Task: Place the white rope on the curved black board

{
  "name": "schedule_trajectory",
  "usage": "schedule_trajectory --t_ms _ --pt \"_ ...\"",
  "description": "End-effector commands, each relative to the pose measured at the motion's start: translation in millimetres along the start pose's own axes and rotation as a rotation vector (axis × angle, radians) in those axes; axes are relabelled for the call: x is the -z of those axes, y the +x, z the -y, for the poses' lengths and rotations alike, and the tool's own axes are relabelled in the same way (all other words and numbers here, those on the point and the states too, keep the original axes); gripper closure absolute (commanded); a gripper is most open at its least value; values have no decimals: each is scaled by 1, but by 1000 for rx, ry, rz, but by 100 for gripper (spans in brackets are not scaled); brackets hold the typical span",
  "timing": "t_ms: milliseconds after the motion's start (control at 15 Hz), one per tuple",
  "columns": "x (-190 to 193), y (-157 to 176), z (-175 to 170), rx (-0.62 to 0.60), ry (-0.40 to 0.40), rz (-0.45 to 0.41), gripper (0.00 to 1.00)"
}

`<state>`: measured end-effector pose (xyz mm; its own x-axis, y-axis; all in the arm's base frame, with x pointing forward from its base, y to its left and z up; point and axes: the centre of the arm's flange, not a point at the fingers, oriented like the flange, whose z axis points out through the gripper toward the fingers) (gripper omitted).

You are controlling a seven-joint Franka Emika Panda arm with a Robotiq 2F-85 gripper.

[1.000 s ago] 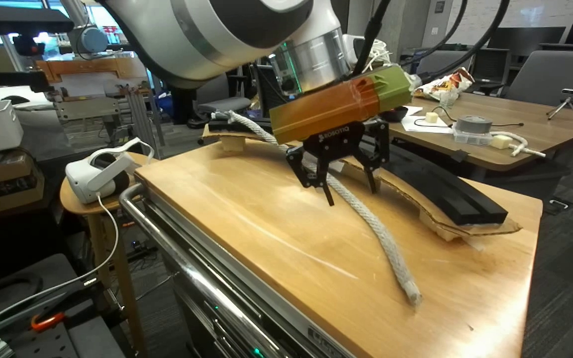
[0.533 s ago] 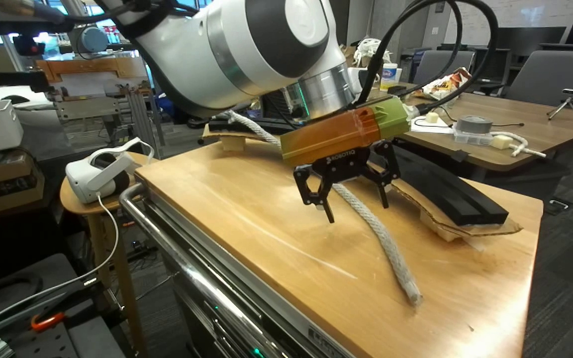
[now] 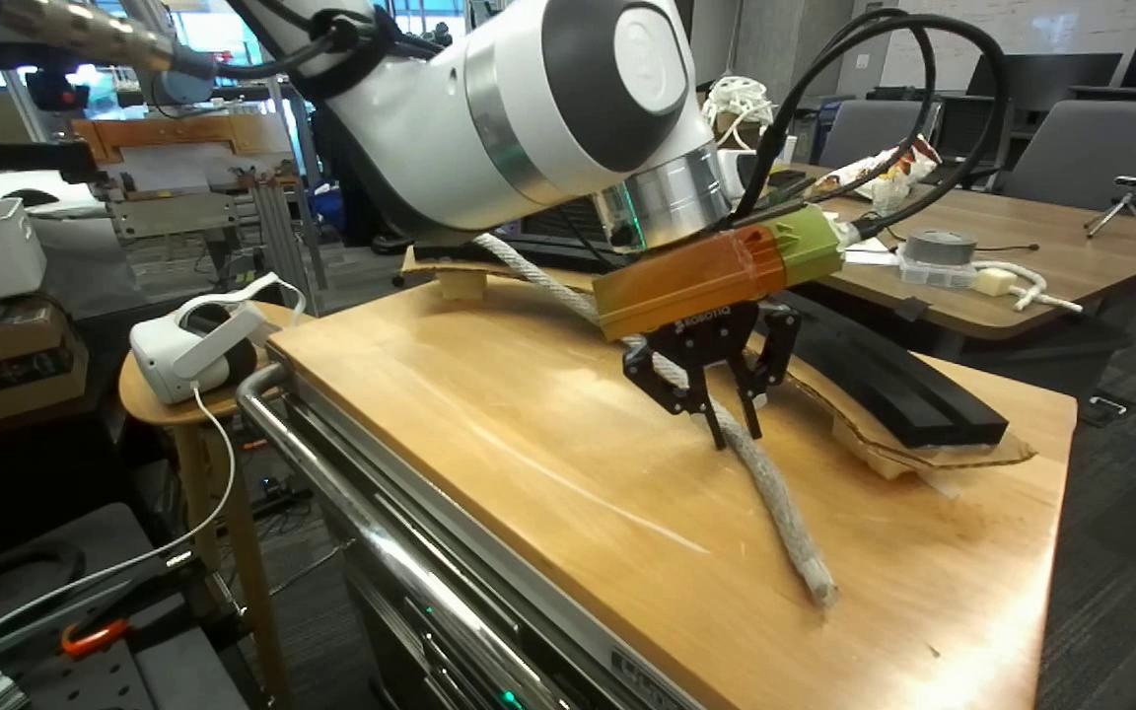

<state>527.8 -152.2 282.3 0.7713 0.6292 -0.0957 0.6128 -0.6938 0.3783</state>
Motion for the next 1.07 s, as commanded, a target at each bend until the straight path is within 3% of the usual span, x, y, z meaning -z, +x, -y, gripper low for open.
schedule_trajectory --t_ms 0,267,333,533,600,867,1000 --pt "-9 9 -20 -14 -19 26 85" --pt "-15 12 -27 -7 -12 49 81" --pt "-16 12 -27 -5 -4 56 89" --pt "-13 10 -25 9 -5 64 98" --pt "-10 8 -23 13 -16 63 94" --pt "15 1 -16 57 -36 32 94" --pt "30 -5 -12 84 -109 42 95"
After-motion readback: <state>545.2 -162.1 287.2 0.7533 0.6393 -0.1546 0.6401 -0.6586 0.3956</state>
